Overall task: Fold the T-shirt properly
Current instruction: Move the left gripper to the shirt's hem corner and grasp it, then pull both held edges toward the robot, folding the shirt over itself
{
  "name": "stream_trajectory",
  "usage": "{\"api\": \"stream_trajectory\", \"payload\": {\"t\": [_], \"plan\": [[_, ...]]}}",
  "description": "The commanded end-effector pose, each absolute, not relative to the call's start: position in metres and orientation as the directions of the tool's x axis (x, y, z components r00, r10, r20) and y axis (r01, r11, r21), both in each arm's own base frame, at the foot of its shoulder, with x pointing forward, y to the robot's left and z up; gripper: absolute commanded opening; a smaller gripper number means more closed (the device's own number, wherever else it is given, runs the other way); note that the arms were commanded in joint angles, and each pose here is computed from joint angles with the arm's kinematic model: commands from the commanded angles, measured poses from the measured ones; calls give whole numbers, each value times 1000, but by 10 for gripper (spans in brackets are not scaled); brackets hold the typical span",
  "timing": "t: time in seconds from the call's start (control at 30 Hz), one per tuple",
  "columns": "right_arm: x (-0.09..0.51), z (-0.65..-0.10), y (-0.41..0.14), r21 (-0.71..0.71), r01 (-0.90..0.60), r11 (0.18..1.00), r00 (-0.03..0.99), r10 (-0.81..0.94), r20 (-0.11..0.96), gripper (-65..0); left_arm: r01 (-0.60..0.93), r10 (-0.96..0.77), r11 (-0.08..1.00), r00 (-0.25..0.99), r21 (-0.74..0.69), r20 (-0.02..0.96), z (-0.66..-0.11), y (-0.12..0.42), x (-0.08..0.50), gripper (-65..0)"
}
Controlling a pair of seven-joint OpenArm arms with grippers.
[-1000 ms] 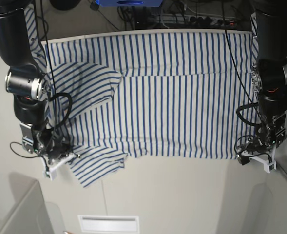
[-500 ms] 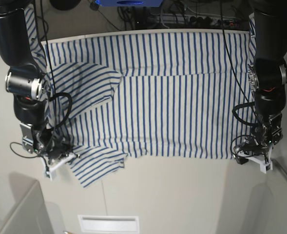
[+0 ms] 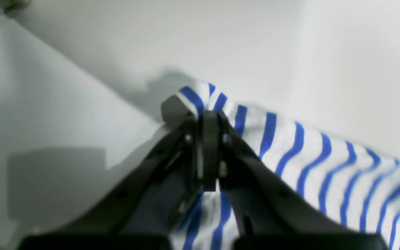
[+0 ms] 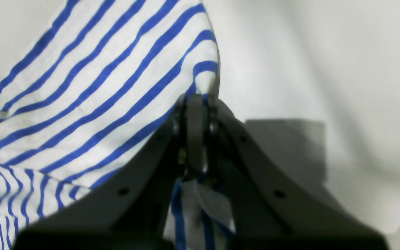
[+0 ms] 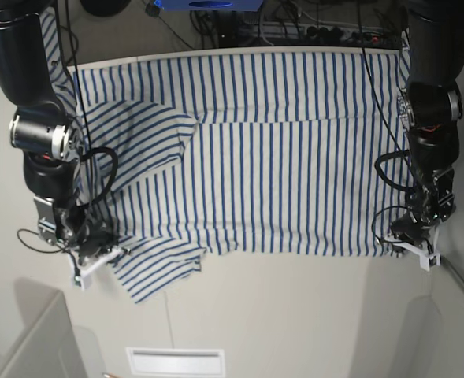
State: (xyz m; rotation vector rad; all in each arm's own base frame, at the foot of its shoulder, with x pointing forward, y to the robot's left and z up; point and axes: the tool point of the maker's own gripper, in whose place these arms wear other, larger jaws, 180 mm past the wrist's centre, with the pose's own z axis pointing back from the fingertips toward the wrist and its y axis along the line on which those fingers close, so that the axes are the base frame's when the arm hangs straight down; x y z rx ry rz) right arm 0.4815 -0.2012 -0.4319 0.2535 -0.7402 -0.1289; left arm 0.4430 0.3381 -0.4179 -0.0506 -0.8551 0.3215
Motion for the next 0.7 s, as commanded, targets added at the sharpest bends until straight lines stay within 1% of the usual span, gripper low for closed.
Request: {"api": "stream_trajectory", "payload": {"t": [0.0, 0.13, 0.37, 0.43, 0.57, 0.67], "plan": [[493, -417, -208, 261, 23, 965, 709, -200, 676, -650, -240, 272, 959, 634, -150, 724, -414, 339, 444, -650], [494, -417, -210, 260, 25, 965, 696, -203, 689, -650, -210, 240, 968, 606, -138, 758, -401, 336, 448, -650], [505, -395, -218, 221, -2, 975, 624, -171, 763, -650, -188, 205, 975, 576, -116, 791, -387, 337, 450, -650], [505, -392, -219, 212, -8, 977, 625, -160, 764, -650, -190, 210, 974, 573, -121, 793, -387, 337, 450, -650], [502, -391, -219, 198, -18, 980, 659, -137, 739, -650, -185, 204, 976, 570, -117, 796, -385, 337, 452, -650], [503, -380, -222, 171, -34, 985, 641, -110, 760, -650, -167, 188, 980, 561, -112, 806, -374, 333, 456, -650]]}}
